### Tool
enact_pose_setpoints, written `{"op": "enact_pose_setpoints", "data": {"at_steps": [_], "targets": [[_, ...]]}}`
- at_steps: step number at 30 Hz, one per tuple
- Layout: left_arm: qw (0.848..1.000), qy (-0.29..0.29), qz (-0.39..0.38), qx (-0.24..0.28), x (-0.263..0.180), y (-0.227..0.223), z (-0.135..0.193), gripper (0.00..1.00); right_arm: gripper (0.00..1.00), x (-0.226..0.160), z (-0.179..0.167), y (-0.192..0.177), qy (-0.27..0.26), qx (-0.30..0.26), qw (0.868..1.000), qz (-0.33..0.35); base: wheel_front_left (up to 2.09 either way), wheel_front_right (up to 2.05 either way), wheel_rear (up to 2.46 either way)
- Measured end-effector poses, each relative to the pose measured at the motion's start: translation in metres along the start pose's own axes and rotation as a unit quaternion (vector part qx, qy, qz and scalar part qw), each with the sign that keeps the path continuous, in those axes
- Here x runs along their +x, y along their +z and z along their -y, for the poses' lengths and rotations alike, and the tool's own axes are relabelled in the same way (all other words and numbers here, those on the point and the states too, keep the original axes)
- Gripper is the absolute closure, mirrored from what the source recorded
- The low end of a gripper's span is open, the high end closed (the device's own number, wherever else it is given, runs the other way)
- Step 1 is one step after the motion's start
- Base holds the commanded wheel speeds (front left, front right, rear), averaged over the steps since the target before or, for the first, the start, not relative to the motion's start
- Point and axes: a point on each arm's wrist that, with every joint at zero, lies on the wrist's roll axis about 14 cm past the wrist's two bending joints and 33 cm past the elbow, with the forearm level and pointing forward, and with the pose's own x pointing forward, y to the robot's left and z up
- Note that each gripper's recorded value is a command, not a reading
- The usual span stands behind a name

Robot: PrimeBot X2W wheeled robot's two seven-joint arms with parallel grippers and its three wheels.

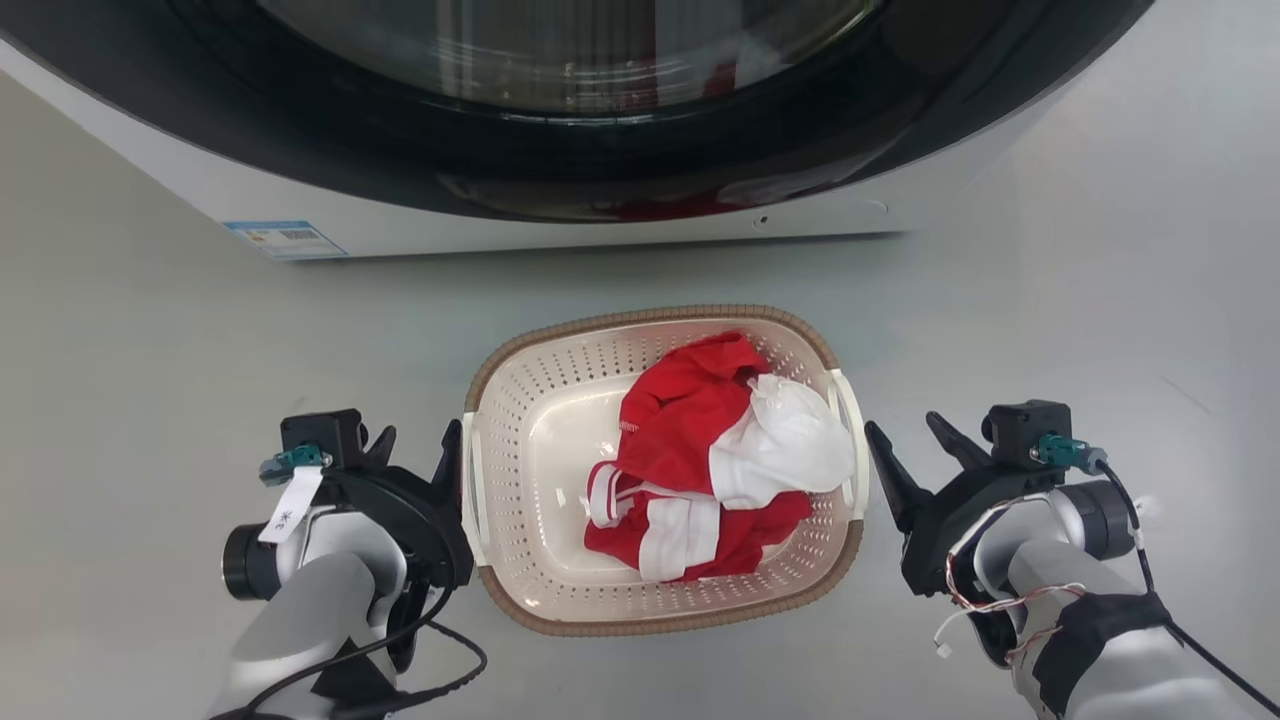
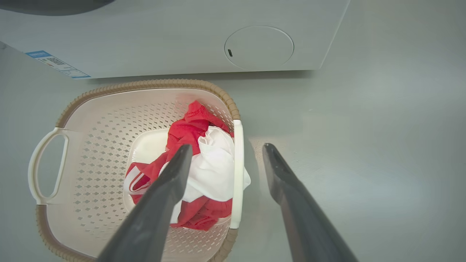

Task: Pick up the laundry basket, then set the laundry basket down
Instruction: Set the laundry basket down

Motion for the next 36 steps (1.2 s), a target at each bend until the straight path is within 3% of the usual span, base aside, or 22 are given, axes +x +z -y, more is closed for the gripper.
{"op": "enact_pose_setpoints", "data": {"at_steps": [10, 18, 36], "targets": [[0.998, -0.016, 0.049, 0.02, -0.03, 0.024, 0.006, 0.0, 0.0, -0.03, -0.005, 0.023, -0.01, 0.011, 0.999, 0.042, 0.0, 0.0, 0.0], [0.993, -0.033, 0.109, 0.03, -0.053, 0.057, 0.017, 0.0, 0.0, -0.053, -0.008, 0.062, -0.017, 0.014, 0.994, 0.105, 0.0, 0.0, 0.0], [0.96, -0.058, 0.261, 0.079, -0.124, 0.116, 0.042, 0.0, 0.0, -0.119, -0.019, 0.128, -0.033, -0.034, 0.969, 0.242, 0.0, 0.0, 0.0]]}}
